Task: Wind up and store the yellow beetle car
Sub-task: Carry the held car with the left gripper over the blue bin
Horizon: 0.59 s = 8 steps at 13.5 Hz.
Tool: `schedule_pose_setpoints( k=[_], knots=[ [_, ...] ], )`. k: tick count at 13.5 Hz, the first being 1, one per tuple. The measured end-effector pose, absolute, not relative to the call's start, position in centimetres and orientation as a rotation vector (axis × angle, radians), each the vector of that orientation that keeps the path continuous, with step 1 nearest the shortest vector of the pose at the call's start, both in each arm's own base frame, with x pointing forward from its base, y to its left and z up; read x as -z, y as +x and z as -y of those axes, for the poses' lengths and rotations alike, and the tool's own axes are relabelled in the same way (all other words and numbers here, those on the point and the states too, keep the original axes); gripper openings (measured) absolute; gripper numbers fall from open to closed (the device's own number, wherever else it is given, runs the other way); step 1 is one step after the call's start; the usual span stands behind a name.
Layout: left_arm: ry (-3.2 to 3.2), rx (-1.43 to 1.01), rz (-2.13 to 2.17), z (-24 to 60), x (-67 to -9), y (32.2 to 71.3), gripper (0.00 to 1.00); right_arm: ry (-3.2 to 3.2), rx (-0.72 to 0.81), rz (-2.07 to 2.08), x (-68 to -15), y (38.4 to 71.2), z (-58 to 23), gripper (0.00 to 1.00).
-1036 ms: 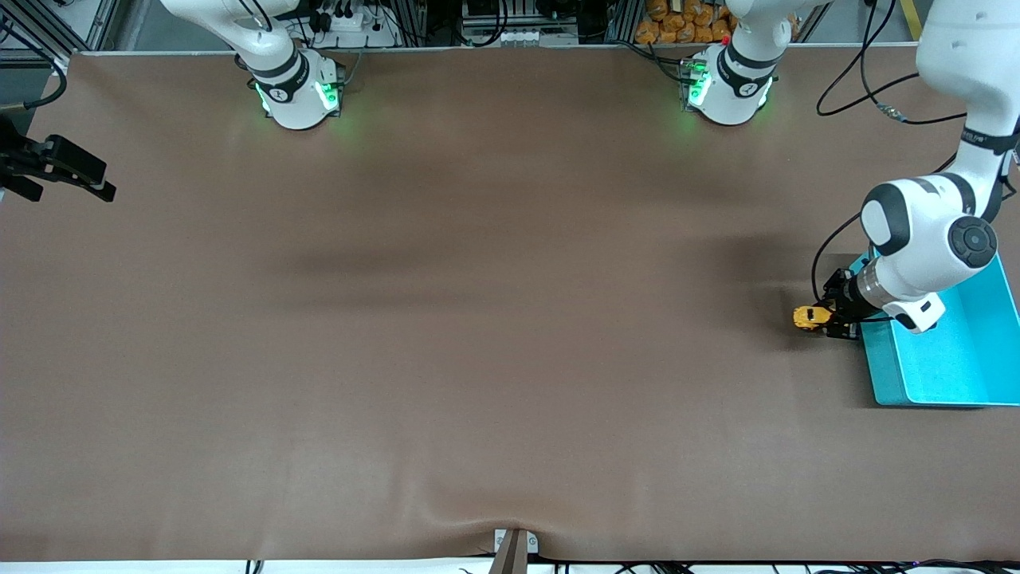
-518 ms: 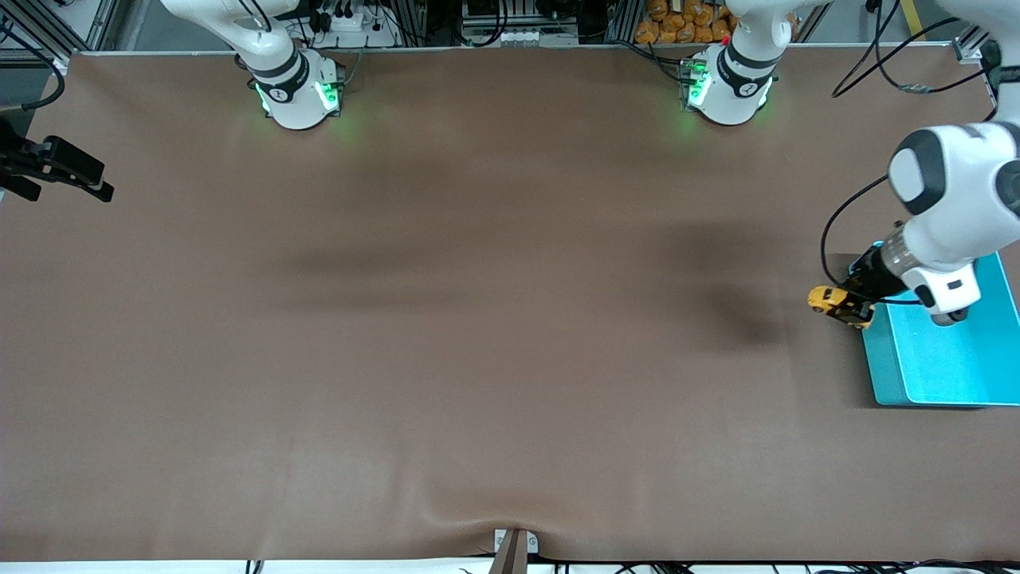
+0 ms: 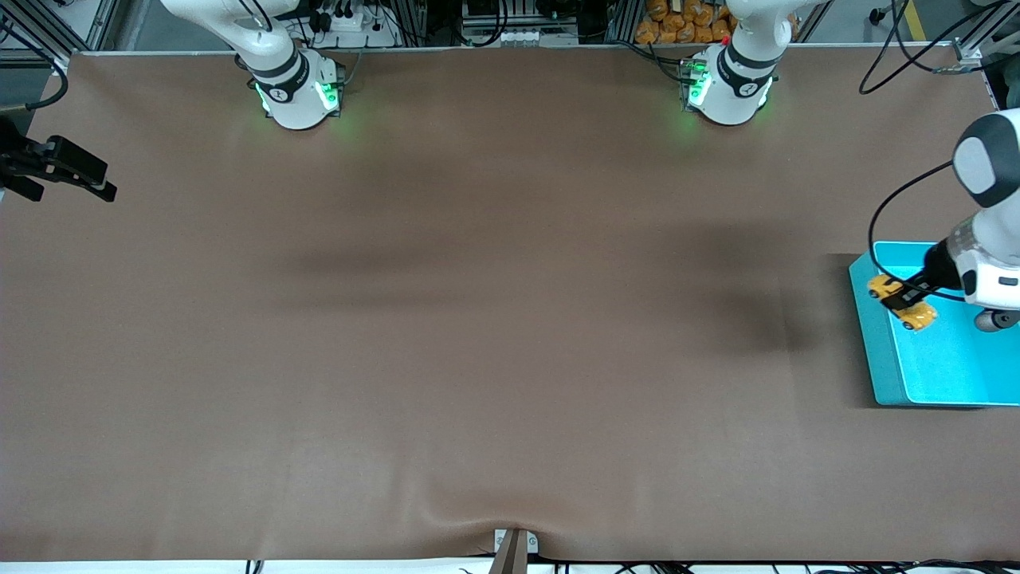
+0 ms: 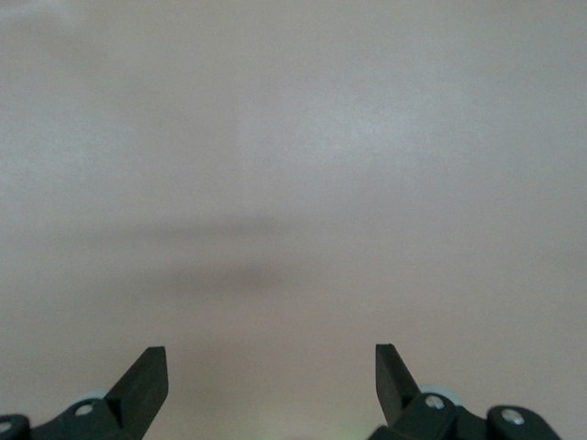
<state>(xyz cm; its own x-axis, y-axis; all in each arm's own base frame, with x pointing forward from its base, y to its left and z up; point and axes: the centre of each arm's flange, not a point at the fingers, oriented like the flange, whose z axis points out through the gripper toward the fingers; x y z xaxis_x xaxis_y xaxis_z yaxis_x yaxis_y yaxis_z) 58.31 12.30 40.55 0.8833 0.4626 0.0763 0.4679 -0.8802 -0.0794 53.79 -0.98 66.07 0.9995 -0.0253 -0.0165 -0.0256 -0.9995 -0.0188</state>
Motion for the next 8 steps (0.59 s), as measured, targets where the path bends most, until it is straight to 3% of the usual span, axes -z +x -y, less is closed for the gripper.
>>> schedule_pose_setpoints(
  k=[8],
  knots=[
    [-3.018, 0.020, 0.128, -27.4, -38.1, 58.5, 0.46, -3.122, -0.022, -0.028, -66.1, 53.8, 0.6, 1.00]
  ],
)
